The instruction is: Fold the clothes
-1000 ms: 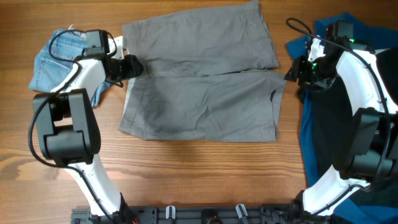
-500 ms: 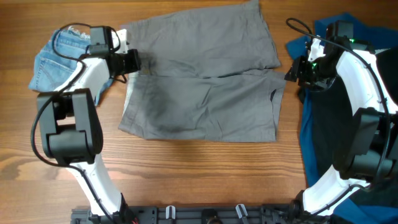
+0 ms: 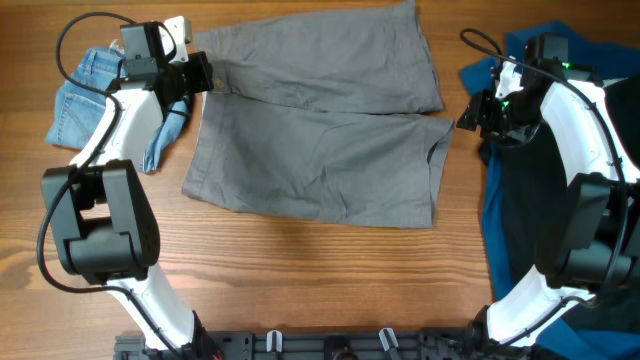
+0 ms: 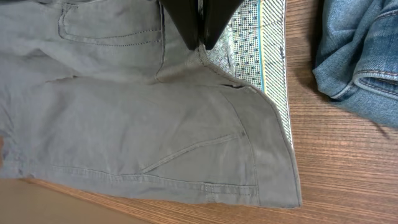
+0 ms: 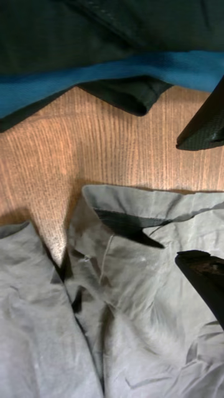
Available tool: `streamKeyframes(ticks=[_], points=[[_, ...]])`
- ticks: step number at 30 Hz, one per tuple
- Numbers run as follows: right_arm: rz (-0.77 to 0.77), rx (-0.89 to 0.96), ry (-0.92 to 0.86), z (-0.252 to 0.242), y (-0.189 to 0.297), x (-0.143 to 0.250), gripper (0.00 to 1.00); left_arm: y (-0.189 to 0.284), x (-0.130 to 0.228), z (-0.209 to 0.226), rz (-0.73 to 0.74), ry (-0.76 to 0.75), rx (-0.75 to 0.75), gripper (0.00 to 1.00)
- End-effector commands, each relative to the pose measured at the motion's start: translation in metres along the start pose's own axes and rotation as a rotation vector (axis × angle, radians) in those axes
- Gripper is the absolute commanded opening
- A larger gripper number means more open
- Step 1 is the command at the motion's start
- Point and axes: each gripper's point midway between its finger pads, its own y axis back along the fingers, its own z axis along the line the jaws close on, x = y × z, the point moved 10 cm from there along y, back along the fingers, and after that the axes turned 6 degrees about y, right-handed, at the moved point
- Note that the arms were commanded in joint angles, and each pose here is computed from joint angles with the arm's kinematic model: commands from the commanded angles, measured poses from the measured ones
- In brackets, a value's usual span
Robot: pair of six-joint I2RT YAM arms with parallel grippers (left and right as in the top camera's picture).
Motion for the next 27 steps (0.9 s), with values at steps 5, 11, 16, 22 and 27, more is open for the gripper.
streamKeyframes(ticks=[5, 11, 16, 22, 27], points=[[0.017, -0.039, 0.058, 0.015, -0.004, 0.01, 0.55, -0.022, 0.008, 0.015, 0.022, 0.039, -0.057, 0.04], [0.03, -0.08, 0.159, 0.035, -0.029, 0.02, 0.45, -0.022, 0.008, 0.016, 0.018, 0.042, -0.071, 0.04], [-0.053, -0.01, 0.088, 0.028, -0.041, 0.014, 0.33, -0.022, 0.008, 0.016, 0.018, 0.046, -0.071, 0.04], [-0.117, 0.05, 0.177, 0.025, -0.04, 0.004, 0.04, -0.022, 0.007, 0.016, 0.016, 0.045, -0.074, 0.04], [-0.141, 0.134, 0.212, 0.017, -0.038, 0.0, 0.16, -0.022, 0.007, 0.016, 0.014, 0.045, -0.073, 0.06]])
